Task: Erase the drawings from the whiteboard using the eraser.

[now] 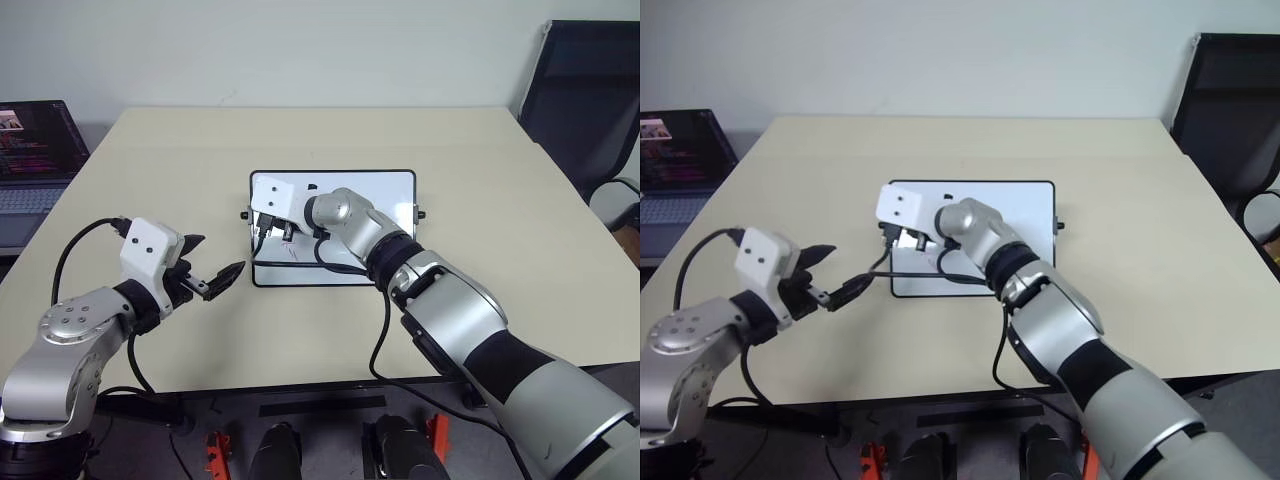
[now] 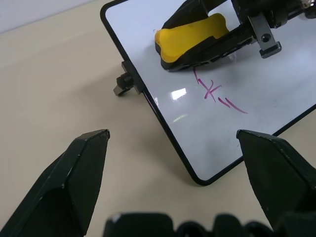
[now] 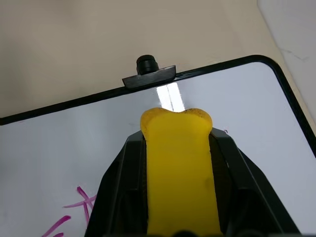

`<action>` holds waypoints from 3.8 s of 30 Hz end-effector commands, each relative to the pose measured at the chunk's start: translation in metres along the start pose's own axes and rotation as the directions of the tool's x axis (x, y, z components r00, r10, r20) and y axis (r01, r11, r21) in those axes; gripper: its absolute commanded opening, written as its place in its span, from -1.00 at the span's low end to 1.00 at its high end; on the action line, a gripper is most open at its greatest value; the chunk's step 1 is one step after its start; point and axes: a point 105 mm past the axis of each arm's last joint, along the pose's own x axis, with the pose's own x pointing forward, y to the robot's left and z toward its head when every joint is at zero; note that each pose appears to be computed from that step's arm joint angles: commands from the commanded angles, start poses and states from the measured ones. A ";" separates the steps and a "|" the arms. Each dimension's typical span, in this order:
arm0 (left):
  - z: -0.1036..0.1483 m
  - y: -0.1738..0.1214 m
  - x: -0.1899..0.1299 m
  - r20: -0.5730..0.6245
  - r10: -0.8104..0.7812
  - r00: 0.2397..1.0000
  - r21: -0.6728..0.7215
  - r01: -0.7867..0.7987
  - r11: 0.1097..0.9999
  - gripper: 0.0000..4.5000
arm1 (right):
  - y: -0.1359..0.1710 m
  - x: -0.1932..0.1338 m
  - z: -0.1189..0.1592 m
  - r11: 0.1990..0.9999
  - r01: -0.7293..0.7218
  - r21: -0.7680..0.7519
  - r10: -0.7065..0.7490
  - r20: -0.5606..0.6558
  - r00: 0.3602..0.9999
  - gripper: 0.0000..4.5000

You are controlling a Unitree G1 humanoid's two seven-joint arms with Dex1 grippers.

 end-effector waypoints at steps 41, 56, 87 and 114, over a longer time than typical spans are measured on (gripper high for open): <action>0.014 0.000 0.000 0.043 -0.001 0.999 0.040 -0.001 0.999 1.00 | -0.024 -0.012 -0.032 0.989 0.122 0.088 -0.117 -0.063 0.991 -0.44; 0.013 -0.002 -0.001 0.041 -0.009 0.999 0.039 0.007 0.999 1.00 | -0.031 -0.010 -0.008 0.977 0.209 -0.048 -0.208 0.025 0.978 -0.45; 0.013 -0.003 0.002 0.043 -0.019 0.999 0.039 0.017 0.999 1.00 | 0.002 -0.021 -0.082 0.992 -0.085 -0.092 0.062 -0.227 0.972 -0.45; 0.013 -0.002 0.004 0.043 -0.027 0.999 0.035 0.026 0.999 1.00 | -0.013 -0.064 0.011 0.938 -0.114 0.328 -0.030 0.405 0.914 -0.45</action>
